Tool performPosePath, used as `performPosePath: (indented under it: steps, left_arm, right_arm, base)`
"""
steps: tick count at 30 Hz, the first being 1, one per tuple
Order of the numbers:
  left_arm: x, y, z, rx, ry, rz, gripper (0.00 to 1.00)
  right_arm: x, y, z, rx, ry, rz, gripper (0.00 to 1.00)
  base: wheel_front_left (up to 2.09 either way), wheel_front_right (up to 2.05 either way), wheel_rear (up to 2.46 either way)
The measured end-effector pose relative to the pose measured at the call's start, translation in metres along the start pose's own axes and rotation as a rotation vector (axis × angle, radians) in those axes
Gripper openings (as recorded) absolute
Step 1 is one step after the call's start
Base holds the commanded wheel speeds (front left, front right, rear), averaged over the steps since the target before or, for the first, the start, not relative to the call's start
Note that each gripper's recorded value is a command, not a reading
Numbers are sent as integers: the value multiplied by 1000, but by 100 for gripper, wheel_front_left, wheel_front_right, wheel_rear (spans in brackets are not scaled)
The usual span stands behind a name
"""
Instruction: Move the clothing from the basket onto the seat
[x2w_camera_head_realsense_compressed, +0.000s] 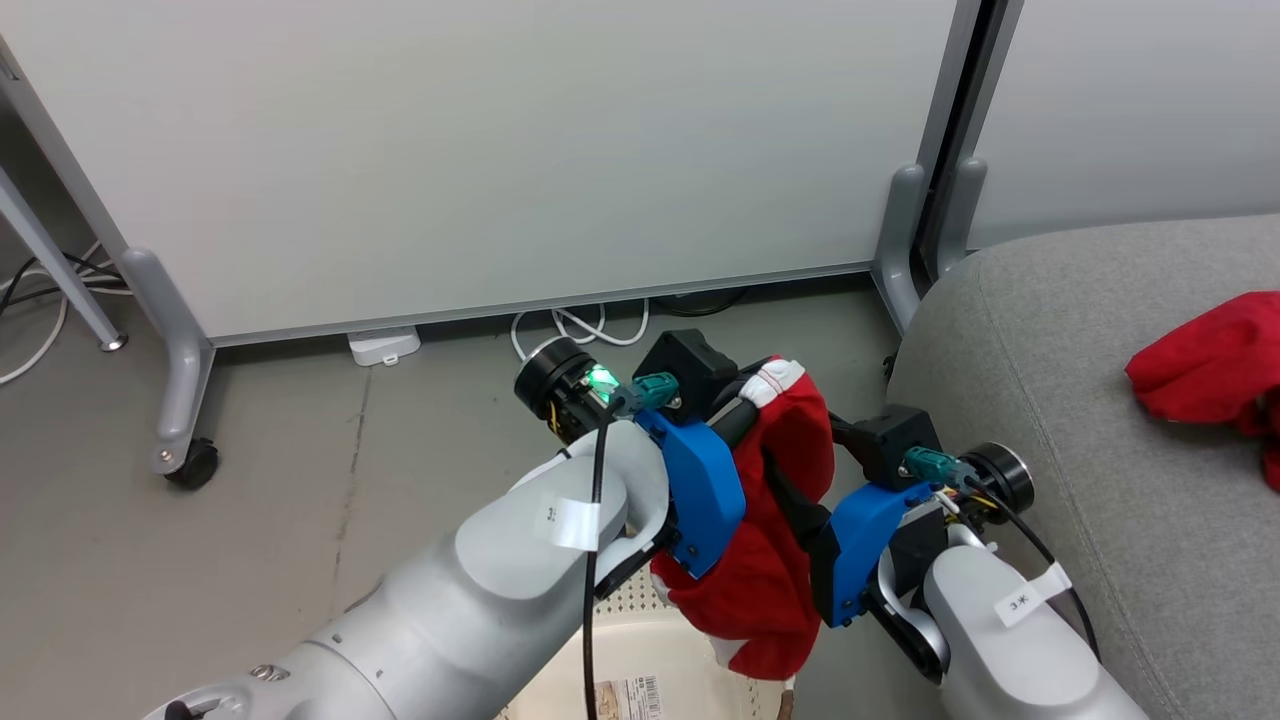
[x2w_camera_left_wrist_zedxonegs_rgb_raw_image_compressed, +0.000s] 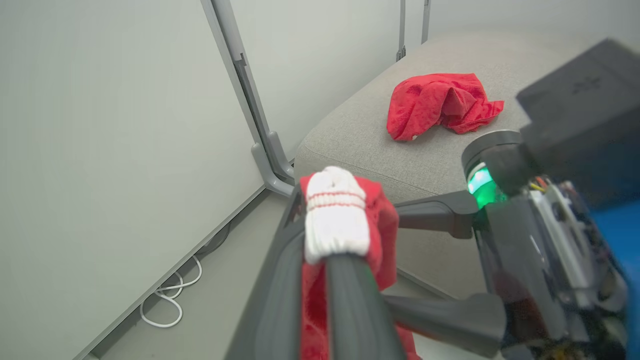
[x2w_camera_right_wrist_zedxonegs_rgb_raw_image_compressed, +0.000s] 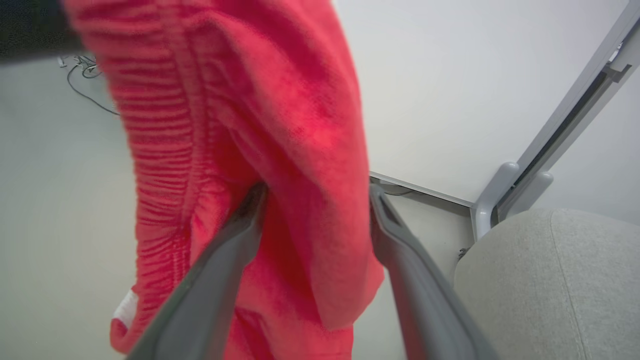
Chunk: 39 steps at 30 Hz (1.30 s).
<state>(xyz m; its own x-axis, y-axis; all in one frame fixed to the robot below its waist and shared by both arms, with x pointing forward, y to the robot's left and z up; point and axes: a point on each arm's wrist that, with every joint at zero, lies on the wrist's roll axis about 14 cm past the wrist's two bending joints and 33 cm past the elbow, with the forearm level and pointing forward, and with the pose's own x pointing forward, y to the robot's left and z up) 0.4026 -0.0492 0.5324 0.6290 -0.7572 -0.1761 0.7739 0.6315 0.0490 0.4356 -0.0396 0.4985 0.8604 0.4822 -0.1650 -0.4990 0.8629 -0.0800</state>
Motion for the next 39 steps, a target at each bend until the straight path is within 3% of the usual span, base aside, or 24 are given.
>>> performPosePath:
  steps: [7, 8, 10, 20, 39]
  left_arm:
    - [2, -7, 1, -3, -3, -23, 0]
    - [2, -8, 2, -3, -4, -24, 0]
    - [2, -8, 2, -2, -5, -25, 0]
    - [2, -6, 3, -20, -11, -15, 0]
    - [3, -5, 0, -32, -6, -10, 0]
  right_arm:
    - [4, 7, -1, 19, 10, 25, 100]
    - [5, 8, -3, 26, 14, 28, 75]
    - [4, 10, -5, 43, 20, 30, 0]
    - [3, 8, -8, 114, 11, 16, 0]
    - [3, 4, -11, 130, 6, 2, 0]
  base:
    - [0, 0, 0]
    - [0, 0, 0]
    - [0, 0, 0]
    - [0, 0, 0]
    - [0, 0, 0]
